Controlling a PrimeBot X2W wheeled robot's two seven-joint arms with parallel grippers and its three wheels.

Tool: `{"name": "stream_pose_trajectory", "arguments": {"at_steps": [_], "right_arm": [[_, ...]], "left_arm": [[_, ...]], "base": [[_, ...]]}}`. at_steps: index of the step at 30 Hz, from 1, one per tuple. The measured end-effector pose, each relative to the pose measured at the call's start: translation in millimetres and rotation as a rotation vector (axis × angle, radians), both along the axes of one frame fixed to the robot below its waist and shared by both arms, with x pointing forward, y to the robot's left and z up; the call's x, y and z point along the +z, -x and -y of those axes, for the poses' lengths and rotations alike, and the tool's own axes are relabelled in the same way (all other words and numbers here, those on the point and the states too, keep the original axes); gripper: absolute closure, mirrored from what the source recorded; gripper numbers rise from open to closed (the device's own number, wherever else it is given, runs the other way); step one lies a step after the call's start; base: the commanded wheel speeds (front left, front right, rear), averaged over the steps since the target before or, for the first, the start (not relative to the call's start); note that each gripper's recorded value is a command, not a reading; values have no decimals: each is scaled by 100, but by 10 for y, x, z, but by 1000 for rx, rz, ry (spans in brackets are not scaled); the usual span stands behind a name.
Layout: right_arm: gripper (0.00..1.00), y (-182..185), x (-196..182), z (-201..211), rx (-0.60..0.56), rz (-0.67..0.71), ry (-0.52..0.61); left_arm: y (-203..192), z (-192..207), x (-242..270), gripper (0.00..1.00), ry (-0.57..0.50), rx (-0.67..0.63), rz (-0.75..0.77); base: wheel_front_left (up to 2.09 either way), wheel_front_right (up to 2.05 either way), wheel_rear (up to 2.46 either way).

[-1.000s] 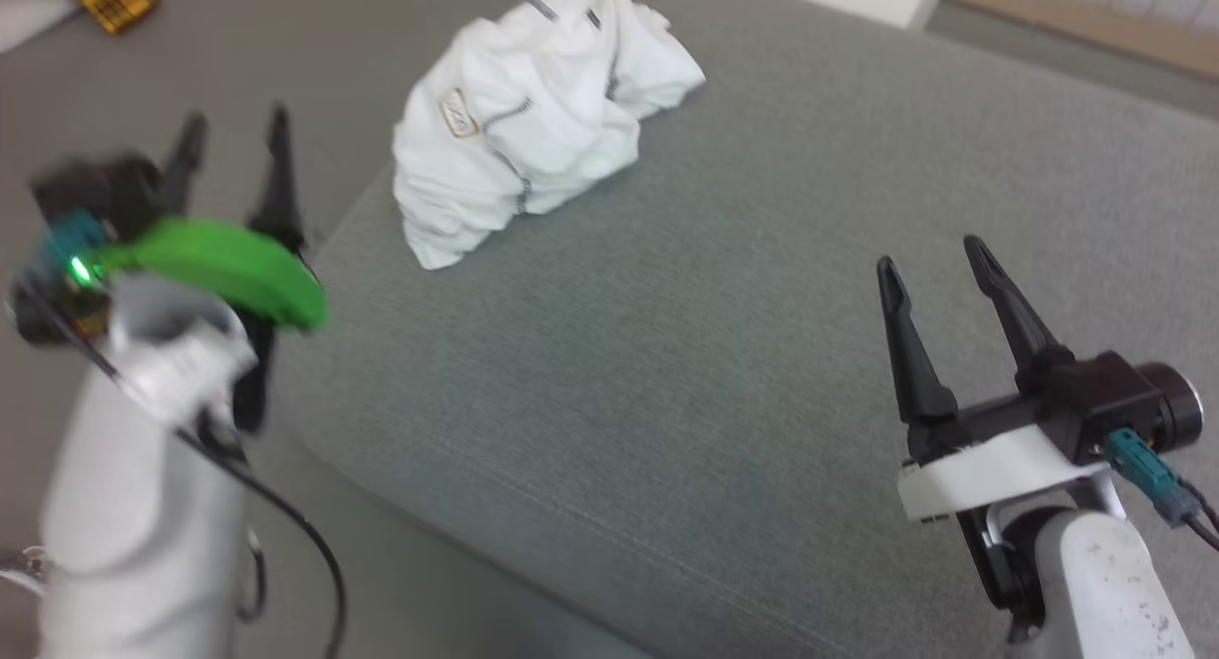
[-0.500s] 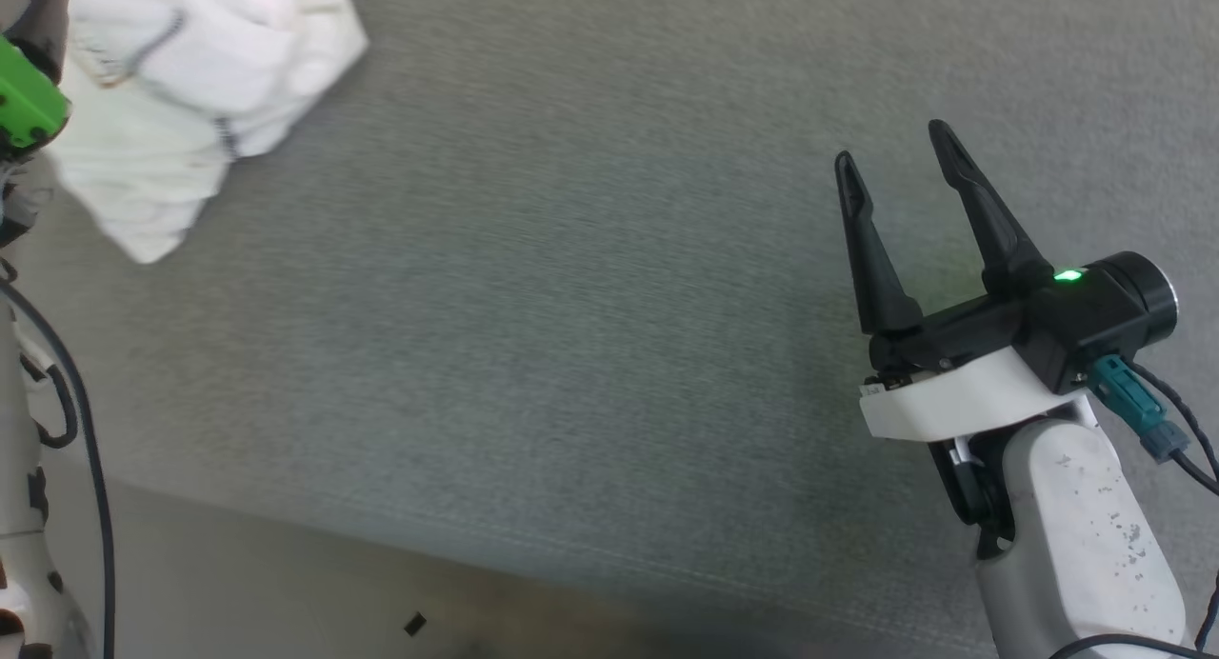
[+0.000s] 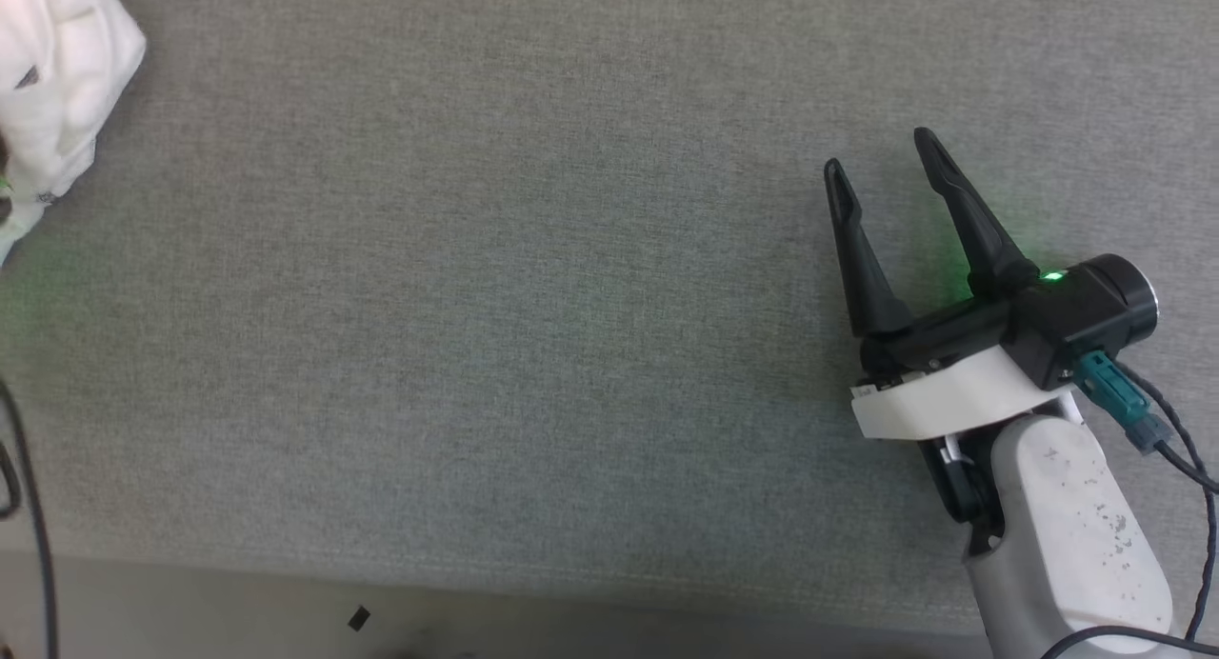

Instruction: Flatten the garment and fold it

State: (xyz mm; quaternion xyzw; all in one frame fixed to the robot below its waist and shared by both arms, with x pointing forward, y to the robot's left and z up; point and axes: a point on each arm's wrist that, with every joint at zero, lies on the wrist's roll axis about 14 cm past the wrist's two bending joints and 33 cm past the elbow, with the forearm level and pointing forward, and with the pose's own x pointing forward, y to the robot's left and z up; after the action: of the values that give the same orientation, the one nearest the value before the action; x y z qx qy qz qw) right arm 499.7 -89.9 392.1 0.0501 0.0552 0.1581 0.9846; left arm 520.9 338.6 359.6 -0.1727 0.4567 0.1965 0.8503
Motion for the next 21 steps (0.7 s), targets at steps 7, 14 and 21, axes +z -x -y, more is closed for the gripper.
{"name": "stream_pose_trajectory", "arguments": {"at_steps": [7,14,21], "right_arm": [[0,81,186,65,-17,26,10],[0,370,462,180,-54,44,-2],[0,656,928,297,-90,133,-17]], "left_arm": [[-339,-171,792,100,-290,-70,422],[-575,91,2523,100,-556,-214,988],[-310,886,3904,100,-560,-387,1360]], "base": [[0,0,0],[0,0,0],[0,0,0]]}}
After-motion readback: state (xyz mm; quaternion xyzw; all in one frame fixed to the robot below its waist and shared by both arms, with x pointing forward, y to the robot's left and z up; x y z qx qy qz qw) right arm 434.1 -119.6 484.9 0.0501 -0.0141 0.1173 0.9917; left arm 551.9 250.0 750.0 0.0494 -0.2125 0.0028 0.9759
